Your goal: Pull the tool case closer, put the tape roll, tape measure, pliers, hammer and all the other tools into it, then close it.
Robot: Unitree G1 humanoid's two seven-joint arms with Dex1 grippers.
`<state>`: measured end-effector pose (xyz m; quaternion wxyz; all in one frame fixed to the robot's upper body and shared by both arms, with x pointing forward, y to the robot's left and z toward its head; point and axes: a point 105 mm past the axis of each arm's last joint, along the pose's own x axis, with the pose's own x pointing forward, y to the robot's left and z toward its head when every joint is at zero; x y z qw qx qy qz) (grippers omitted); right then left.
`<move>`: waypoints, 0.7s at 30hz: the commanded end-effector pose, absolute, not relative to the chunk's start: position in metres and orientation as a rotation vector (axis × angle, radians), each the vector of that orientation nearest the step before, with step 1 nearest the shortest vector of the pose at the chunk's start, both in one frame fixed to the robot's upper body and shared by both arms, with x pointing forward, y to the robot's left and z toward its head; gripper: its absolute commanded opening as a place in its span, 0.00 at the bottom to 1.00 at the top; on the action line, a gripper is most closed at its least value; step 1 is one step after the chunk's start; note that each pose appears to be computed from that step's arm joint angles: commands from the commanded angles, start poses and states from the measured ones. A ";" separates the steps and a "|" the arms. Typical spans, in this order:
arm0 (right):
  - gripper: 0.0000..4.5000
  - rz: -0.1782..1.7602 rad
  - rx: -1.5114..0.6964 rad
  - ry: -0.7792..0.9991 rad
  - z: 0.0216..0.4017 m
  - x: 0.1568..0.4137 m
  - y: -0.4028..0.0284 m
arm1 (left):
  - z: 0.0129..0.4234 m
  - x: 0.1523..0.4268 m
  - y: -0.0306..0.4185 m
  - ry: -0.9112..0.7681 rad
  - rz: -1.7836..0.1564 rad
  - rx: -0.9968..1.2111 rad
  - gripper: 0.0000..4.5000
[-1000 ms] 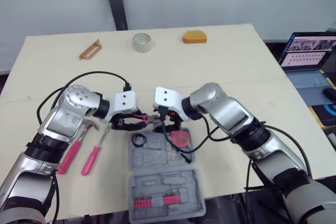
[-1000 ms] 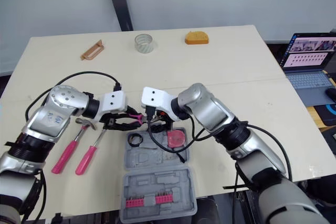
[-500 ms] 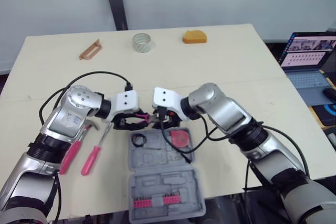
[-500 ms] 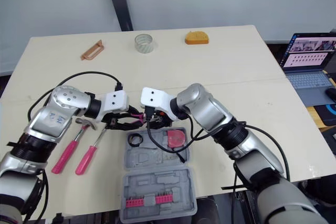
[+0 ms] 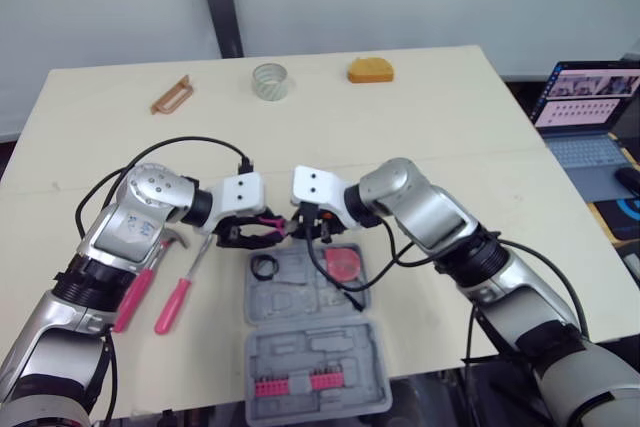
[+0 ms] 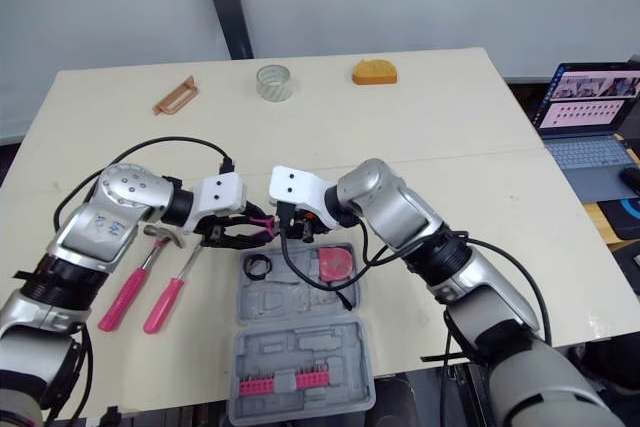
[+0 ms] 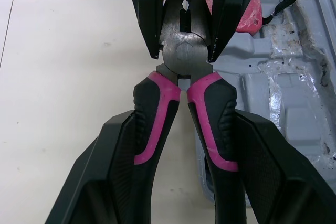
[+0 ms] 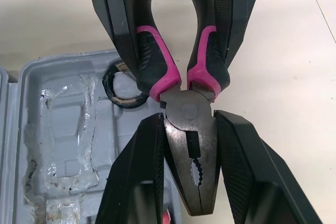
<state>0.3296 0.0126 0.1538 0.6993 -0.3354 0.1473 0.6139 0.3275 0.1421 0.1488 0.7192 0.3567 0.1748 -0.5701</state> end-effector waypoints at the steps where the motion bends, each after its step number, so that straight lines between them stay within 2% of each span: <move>1: 0.21 1.367 -0.755 0.292 0.159 0.330 0.015 | 0.172 0.324 0.130 0.270 -1.282 0.777 0.53; 9: 0.21 1.339 -0.755 0.264 0.163 0.335 0.013 | 0.173 0.324 0.128 0.262 -1.287 0.774 0.53; 11: 0.21 1.325 -0.752 0.240 0.168 0.336 0.011 | 0.176 0.324 0.126 0.240 -1.288 0.776 0.74; 14: 0.21 1.303 -0.749 0.208 0.173 0.338 0.005 | 0.180 0.322 0.126 0.215 -1.298 0.774 0.99; 21: 0.21 1.297 -0.764 0.164 0.177 0.331 -0.014 | 0.194 0.309 0.138 0.141 -1.318 0.745 1.00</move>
